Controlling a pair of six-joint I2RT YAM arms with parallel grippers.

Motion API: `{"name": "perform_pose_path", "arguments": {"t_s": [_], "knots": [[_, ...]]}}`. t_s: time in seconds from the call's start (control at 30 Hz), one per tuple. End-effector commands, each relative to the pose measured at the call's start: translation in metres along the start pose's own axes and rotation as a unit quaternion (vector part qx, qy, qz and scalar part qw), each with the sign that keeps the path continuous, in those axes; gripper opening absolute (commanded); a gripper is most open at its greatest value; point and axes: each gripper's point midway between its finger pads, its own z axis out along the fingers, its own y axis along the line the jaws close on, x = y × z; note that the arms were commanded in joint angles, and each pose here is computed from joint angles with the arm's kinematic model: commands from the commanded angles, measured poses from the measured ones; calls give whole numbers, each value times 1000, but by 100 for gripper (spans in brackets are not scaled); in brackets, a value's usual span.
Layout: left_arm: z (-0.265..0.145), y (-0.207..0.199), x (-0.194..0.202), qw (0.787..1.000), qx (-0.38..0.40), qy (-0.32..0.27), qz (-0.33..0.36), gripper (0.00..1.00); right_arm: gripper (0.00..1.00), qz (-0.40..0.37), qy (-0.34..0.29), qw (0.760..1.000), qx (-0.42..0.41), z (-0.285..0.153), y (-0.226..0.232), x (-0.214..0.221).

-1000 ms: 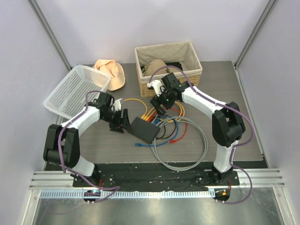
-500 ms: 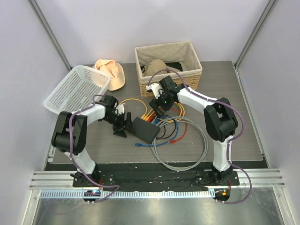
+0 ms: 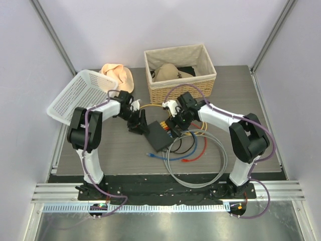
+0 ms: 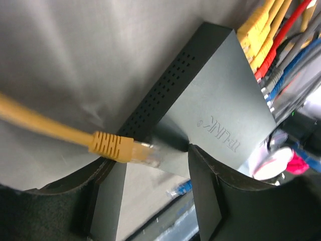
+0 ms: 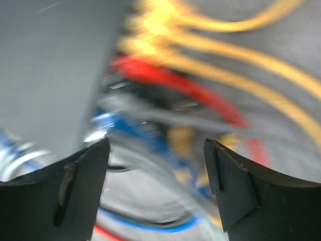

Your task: Pull the plug from the switch port

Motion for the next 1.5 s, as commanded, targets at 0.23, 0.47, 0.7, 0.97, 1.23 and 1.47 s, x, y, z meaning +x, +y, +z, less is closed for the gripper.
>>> {"name": "perform_pose_path", "arguments": {"t_s": [0.23, 0.47, 0.7, 0.97, 1.23, 1.47], "knots": [[-40, -20, -65, 995, -4, -94, 39, 55, 86, -103, -12, 994, 24, -35, 4, -59], [-61, -20, -18, 995, -7, -97, 34, 67, 88, -155, -14, 988, -3, -61, 22, -47], [-35, -4, 4, 997, 5, -76, -29, 65, 79, -197, 29, 979, -45, -58, 46, -8], [-9, 18, -18, 998, -20, -54, -39, 29, 41, -227, 41, 965, -122, -43, 97, -5], [10, 25, -54, 999, -15, -31, -26, 4, 31, -221, 43, 967, -115, 9, 106, -28], [-7, 26, -80, 998, -15, -60, -25, 2, 30, -218, 19, 972, -89, 44, 100, -77]]}}
